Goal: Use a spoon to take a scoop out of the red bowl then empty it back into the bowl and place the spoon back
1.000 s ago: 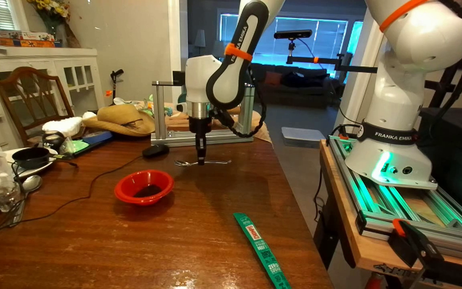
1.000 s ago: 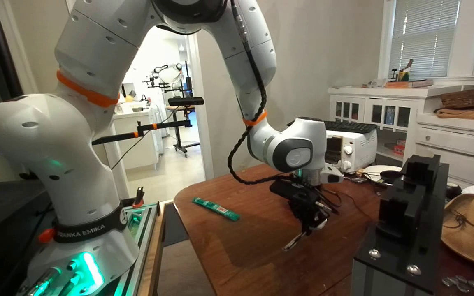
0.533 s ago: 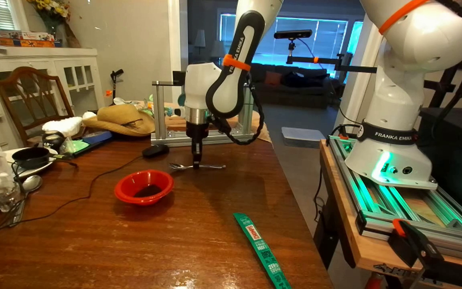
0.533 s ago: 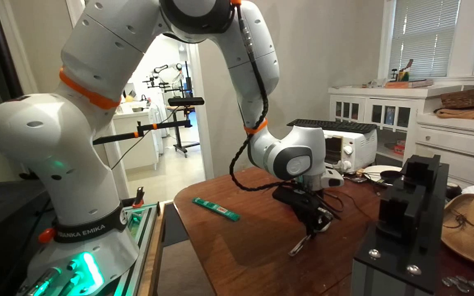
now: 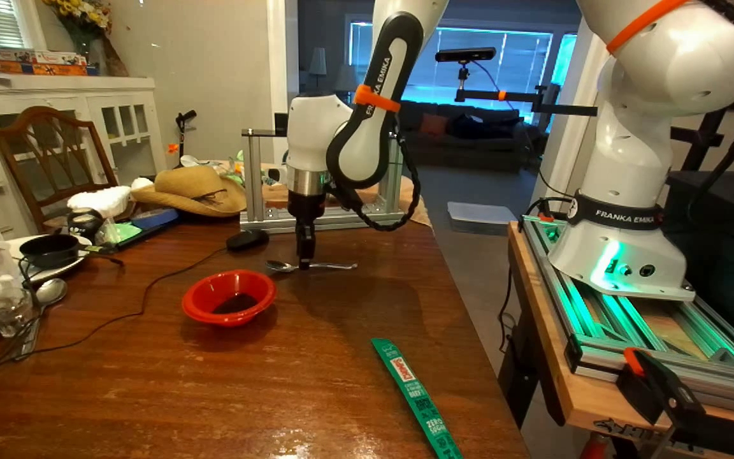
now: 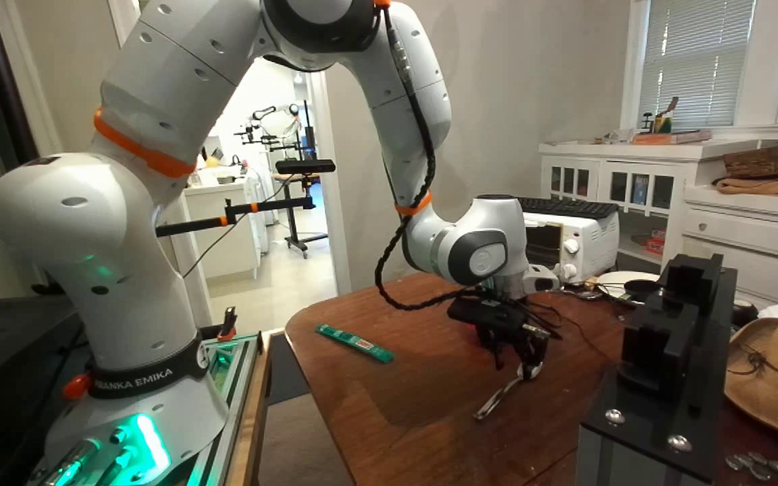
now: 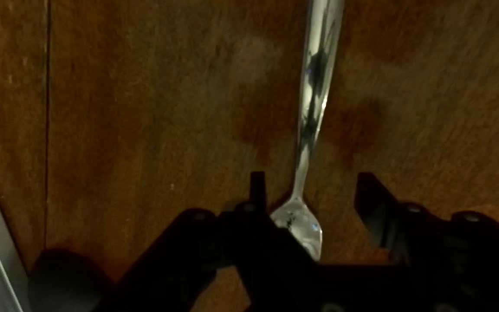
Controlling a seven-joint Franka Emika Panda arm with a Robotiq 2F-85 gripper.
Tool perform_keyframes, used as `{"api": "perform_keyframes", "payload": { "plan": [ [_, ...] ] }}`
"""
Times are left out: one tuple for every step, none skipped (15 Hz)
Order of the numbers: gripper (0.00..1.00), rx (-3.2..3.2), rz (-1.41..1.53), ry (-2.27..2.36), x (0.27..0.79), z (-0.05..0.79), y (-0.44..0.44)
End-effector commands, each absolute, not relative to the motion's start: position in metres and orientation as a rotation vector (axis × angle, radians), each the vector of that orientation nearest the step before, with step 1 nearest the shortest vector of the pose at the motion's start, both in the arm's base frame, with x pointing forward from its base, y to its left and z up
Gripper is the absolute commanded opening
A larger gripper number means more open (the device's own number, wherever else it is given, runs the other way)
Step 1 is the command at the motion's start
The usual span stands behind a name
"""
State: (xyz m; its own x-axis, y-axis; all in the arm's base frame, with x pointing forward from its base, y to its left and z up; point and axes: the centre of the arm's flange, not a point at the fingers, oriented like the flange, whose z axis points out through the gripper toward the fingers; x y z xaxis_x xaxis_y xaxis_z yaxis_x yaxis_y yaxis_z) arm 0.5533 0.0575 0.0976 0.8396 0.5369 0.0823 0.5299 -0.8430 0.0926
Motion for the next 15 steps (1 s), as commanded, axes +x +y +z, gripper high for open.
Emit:
{"api": "perform_keyframes", "payload": {
  "plan": [
    [0.91,2.944,0.192,0.849,0.525,0.134,0.082],
    [0.97,2.944,0.193,0.835,0.518,0.144,0.089],
    [1.0,2.96,0.209,0.846,0.512,0.154,0.095],
    [1.0,2.967,0.219,0.844,0.506,0.164,0.098],
    [1.0,2.972,0.214,0.838,0.499,0.171,0.101],
    [1.0,2.977,0.213,0.834,0.494,0.179,0.101],
    [1.0,2.978,0.206,0.825,0.489,0.186,0.1],
    [1.0,2.98,0.198,0.811,0.483,0.193,0.099],
    [1.0,2.981,0.189,0.807,0.479,0.199,0.097],
    [1.0,2.965,0.225,0.848,0.5,0.178,0.103],
    [1.0,2.963,0.231,0.847,0.498,0.183,0.102],
    [1.0,2.962,0.235,0.847,0.498,0.185,0.102],
    [1.0,2.962,0.234,0.847,0.499,0.184,0.102],
    [1.0,2.963,0.232,0.848,0.499,0.183,0.102],
    [1.0,2.963,0.229,0.848,0.499,0.182,0.102]
  ]
}}
